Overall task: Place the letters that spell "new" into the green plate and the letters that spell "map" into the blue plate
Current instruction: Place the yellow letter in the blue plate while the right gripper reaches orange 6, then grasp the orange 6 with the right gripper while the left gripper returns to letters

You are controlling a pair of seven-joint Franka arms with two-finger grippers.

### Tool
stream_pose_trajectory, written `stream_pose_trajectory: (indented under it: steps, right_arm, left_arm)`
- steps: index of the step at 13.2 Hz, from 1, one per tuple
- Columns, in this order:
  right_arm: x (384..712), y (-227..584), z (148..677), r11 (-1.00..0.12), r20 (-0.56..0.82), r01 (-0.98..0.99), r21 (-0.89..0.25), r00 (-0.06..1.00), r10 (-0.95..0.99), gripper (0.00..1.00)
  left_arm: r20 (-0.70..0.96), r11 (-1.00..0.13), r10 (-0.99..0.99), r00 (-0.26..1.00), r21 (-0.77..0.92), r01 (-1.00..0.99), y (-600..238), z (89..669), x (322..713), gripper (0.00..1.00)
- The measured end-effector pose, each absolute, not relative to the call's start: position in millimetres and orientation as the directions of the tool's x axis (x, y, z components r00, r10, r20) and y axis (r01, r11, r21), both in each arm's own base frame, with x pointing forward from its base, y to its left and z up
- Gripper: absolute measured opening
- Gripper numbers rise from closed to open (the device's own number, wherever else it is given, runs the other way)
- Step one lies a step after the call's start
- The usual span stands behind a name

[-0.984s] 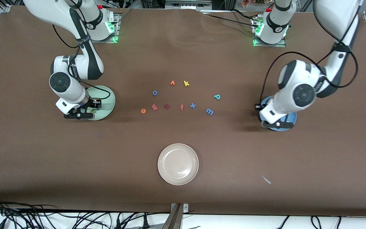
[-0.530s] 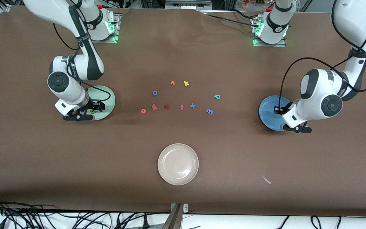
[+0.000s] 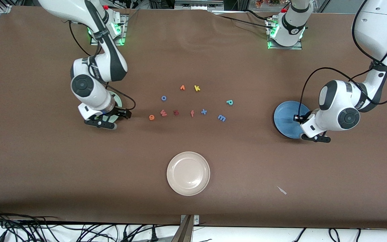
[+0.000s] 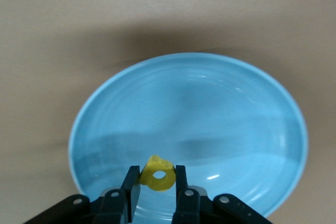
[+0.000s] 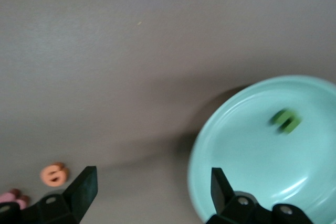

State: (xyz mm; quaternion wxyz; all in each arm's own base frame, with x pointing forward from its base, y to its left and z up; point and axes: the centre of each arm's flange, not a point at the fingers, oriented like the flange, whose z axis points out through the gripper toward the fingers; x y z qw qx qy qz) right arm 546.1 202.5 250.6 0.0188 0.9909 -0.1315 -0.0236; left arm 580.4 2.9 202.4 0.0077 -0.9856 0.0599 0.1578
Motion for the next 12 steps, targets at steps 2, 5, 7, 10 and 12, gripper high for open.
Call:
stream_pose_trajectory:
  steps: [2,5,7,10,12]
  right_arm:
    - [541.1,225.9,238.9,-0.927,-0.032,-0.372,0.034,0.927,-0.373,0.95]
    - [534.4,255.6,211.8,-0.858,0.006,-0.513,-0.001,0.858,-0.513,0.88]
    - [533.5,272.1,198.7,-0.82,0.027,-0.571,-0.027,0.82,-0.572,0.87]
    - [530.1,291.8,191.8,-0.805,0.029,-0.592,-0.03,0.805,-0.593,0.85]
    - [526.9,298.2,186.6,-0.806,0.028,-0.592,-0.025,0.805,-0.592,0.82]
  left_arm:
    - [-0.304,-0.992,-0.117,0.945,-0.006,-0.125,10.9,195.6,581.3,0.31]
    - [-0.302,-0.992,-0.117,0.946,0.001,-0.123,12.4,186.4,581.2,0.36]
    - [-0.297,-0.992,-0.12,0.947,0.003,-0.125,10.4,186.9,582.6,0.54]
    - [-0.25,-0.991,-0.126,0.96,0.0,-0.13,5.1,207.2,599.4,0.85]
    - [-0.23,-0.99,-0.141,0.963,0.0,-0.145,-10.0,233.6,610.6,1.0]
